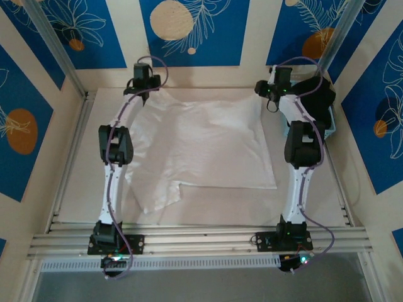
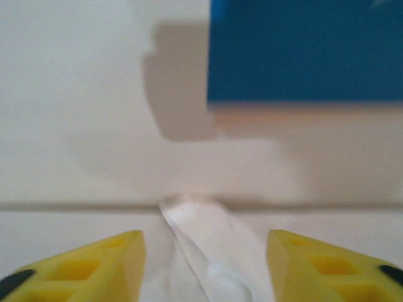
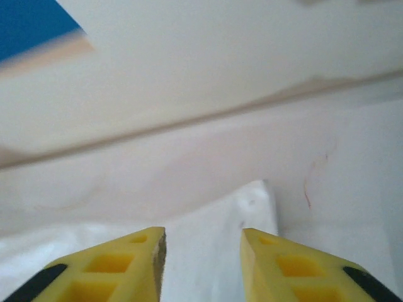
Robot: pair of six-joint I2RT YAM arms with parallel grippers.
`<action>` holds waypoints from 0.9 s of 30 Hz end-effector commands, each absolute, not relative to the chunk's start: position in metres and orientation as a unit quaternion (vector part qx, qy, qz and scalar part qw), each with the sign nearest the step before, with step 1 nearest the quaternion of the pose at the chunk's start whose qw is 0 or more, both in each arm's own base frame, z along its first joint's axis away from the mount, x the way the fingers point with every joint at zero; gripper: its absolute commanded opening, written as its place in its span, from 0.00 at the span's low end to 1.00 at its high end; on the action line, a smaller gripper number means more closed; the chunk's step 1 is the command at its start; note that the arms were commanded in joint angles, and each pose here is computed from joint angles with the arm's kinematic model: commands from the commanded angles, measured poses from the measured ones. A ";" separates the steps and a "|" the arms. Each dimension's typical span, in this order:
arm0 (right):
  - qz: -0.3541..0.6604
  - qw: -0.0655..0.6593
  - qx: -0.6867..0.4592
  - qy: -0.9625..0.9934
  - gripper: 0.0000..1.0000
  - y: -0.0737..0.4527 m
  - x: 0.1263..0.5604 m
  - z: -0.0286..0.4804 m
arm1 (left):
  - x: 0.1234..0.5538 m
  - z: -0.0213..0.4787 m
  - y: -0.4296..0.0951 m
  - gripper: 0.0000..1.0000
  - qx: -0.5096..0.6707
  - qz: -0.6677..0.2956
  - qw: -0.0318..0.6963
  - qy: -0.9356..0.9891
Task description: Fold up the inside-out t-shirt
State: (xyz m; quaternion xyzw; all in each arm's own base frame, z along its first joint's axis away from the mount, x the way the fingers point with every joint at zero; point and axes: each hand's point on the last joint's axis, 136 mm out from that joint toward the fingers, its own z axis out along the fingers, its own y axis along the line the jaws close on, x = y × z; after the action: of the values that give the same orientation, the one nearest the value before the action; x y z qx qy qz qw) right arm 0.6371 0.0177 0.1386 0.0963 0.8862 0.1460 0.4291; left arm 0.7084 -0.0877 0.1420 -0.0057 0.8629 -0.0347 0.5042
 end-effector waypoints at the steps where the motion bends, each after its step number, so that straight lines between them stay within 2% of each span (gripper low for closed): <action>1: 0.131 0.452 0.085 0.878 0.40 0.021 0.627 0.186 | 0.693 0.202 -0.098 0.61 -0.023 -0.103 0.513 0.852; 6: 0.130 0.388 0.077 0.909 0.50 0.038 0.565 0.172 | 0.632 0.205 -0.109 0.66 -0.068 -0.184 0.479 0.856; 12: 0.171 0.280 0.115 0.938 0.53 0.069 0.455 0.133 | 0.517 0.184 -0.118 0.68 -0.133 -0.290 0.446 0.836; 16: 0.205 0.234 0.143 0.940 0.54 0.077 0.389 0.118 | 0.448 0.159 -0.127 0.69 -0.165 -0.347 0.405 0.830; 23: 0.129 0.179 0.211 0.952 0.54 0.035 0.287 0.086 | 0.341 0.113 -0.148 0.70 -0.132 -0.376 0.319 0.860; 27: 0.130 0.160 0.288 0.935 0.53 0.014 0.250 0.070 | 0.310 0.110 -0.145 0.71 -0.124 -0.371 0.310 0.866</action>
State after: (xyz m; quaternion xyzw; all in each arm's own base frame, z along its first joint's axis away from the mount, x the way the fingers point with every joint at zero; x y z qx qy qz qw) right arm 0.2801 0.0271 0.0853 0.2253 0.9440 0.1407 0.1958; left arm 0.3231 -0.1388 0.0973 -0.1401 0.8738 -0.3489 0.3085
